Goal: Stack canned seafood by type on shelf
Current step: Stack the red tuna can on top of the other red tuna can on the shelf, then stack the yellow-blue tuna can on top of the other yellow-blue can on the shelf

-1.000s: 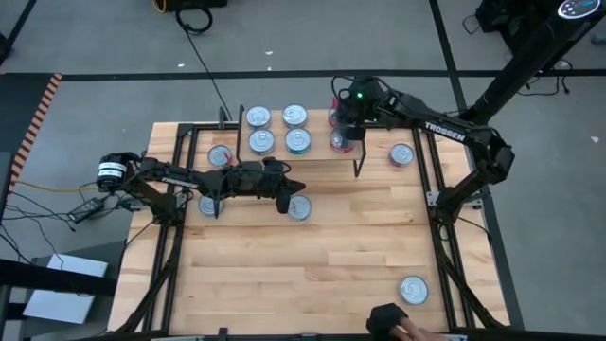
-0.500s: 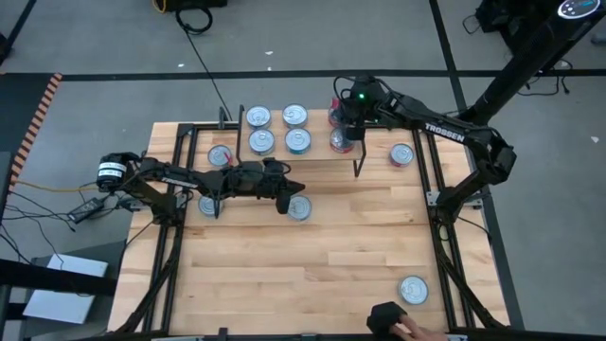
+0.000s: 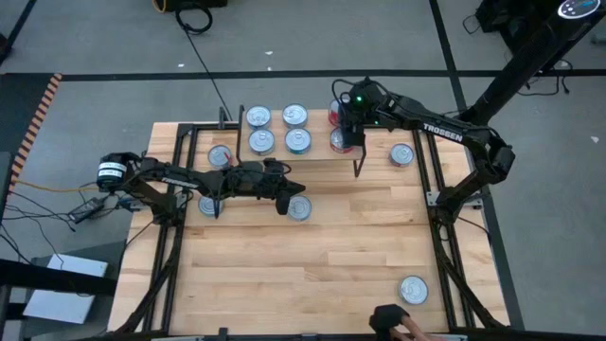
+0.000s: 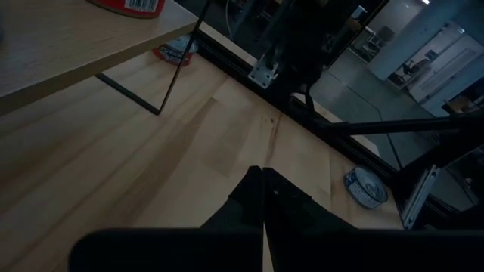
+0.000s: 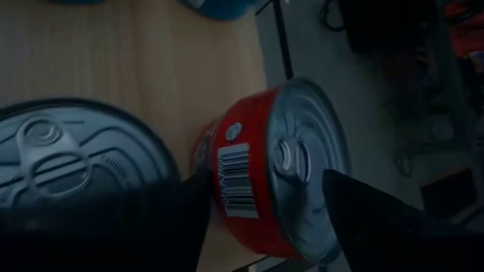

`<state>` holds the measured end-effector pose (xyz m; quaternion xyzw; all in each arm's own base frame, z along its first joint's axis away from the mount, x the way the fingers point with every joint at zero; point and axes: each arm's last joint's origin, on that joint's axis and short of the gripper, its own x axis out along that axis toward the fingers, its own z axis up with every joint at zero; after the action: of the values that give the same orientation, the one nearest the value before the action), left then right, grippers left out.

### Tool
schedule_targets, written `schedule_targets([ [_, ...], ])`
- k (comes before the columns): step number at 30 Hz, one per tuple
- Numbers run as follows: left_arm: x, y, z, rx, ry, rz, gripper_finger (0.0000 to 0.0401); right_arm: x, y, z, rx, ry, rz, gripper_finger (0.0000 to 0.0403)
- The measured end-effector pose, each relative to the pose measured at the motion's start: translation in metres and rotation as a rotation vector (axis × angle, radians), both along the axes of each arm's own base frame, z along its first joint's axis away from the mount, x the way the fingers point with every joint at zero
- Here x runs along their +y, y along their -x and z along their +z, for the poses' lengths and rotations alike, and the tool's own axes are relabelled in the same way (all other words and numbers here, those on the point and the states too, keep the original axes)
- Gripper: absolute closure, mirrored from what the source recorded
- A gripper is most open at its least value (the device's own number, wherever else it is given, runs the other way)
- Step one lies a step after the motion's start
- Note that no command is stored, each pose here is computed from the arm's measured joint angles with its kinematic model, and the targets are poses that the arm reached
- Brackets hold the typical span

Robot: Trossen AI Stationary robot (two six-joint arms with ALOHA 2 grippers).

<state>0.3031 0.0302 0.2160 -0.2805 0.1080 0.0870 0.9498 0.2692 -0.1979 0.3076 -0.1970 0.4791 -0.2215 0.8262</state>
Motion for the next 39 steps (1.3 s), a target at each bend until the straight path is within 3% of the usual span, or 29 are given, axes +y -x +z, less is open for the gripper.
schedule_targets([
  [7,0.000,0.000,0.000,-0.001,0.015,-0.005,0.0398,0.001,0.002,-0.001,0.018,-0.015,-0.017,0.0137],
  [22,-0.001,0.000,0.000,0.000,0.021,-0.021,0.0398,0.003,0.002,0.003,-0.024,-0.017,-0.067,0.0175],
  [29,0.000,0.006,0.008,-0.003,-0.011,-0.044,0.0398,0.025,0.010,0.043,-0.171,-0.043,-0.124,0.0238],
  [32,0.004,0.012,0.016,-0.006,-0.033,-0.034,0.0398,0.041,0.016,0.057,-0.276,-0.126,-0.144,0.0284],
  [35,0.009,0.020,0.027,-0.027,-0.062,-0.032,0.0398,0.057,0.019,0.063,-0.384,-0.293,-0.165,0.0336],
  [39,0.015,0.029,0.036,-0.028,-0.107,-0.066,0.0398,0.079,0.011,0.058,-0.474,-0.467,-0.084,0.0392],
])
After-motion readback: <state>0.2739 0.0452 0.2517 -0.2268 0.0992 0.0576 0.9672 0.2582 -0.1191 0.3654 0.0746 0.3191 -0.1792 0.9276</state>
